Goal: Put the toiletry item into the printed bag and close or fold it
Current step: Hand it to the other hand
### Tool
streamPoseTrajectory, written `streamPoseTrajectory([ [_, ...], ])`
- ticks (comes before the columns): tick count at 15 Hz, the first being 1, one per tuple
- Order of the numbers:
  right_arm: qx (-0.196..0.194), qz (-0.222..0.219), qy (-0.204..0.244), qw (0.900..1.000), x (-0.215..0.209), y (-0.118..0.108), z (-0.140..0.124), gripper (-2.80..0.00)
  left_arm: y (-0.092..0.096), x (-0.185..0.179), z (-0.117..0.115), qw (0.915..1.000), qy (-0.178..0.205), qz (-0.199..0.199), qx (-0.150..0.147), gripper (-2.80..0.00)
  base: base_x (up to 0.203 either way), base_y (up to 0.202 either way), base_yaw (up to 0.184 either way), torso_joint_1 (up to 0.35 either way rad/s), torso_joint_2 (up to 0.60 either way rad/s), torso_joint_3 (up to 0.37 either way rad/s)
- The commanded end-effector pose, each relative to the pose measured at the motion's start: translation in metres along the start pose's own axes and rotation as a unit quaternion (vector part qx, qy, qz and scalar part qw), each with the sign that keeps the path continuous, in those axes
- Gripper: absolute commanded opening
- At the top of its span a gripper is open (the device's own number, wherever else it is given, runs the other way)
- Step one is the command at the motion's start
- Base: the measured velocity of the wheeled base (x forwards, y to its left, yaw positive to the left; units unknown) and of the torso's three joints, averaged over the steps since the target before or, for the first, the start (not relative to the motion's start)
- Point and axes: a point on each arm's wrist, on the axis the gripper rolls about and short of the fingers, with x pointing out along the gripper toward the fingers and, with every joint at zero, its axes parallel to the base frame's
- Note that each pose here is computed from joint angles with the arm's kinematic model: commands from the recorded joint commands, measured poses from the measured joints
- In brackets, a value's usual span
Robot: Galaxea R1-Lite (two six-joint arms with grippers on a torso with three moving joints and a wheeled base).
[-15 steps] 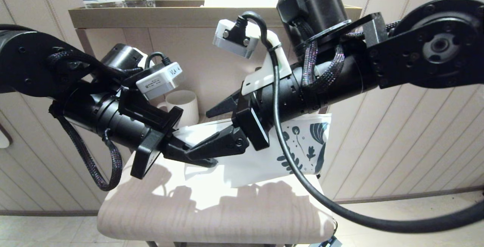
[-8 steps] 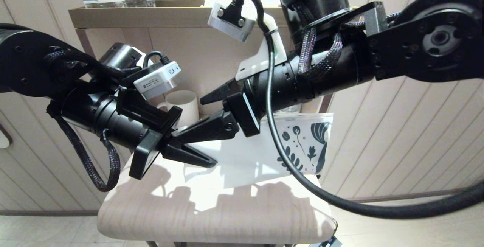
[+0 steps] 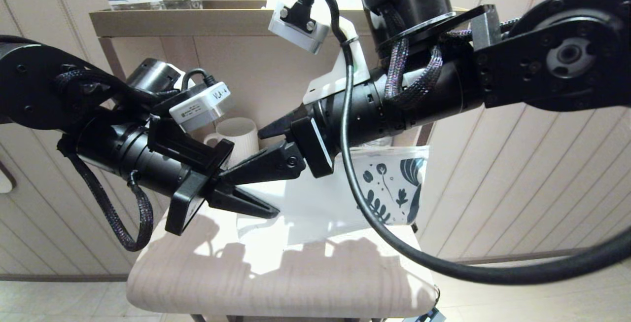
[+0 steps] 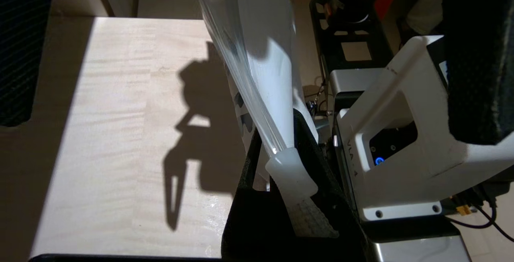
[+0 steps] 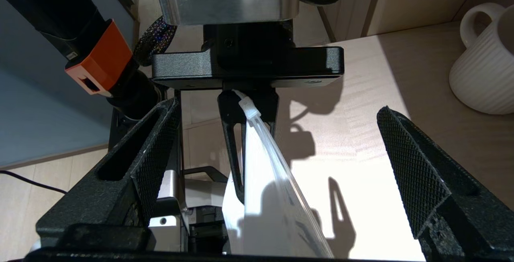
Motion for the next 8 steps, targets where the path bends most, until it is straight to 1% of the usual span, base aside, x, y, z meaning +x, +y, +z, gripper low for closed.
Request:
streamPoseTrajectory([
  [1, 0.001, 0.003, 0.002, 1.0, 0.0002, 0.0003, -0.0011, 0.0, -0.0003, -0.0002, -0.001, 1.0, -0.002, -0.002, 0.0, -2.8, 0.0, 0.0, 0.0, 0.0, 0.0, 0.0],
  [6, 0.002, 0.003, 0.004, 1.0, 0.0018, 0.0005, -0.0028, 0.0, 0.0002, -0.0025, -0.0011, 1.0, -0.005, 0.001, 0.002, -2.8, 0.0, 0.0, 0.0, 0.0, 0.0, 0.0],
  [8, 0.006, 0.001, 0.012, 1.0, 0.0032, -0.0002, -0.007, 0.0, 0.0008, -0.002, -0.0017, 1.0, -0.004, 0.0, 0.001, -2.8, 0.0, 0.0, 0.0, 0.0, 0.0, 0.0],
])
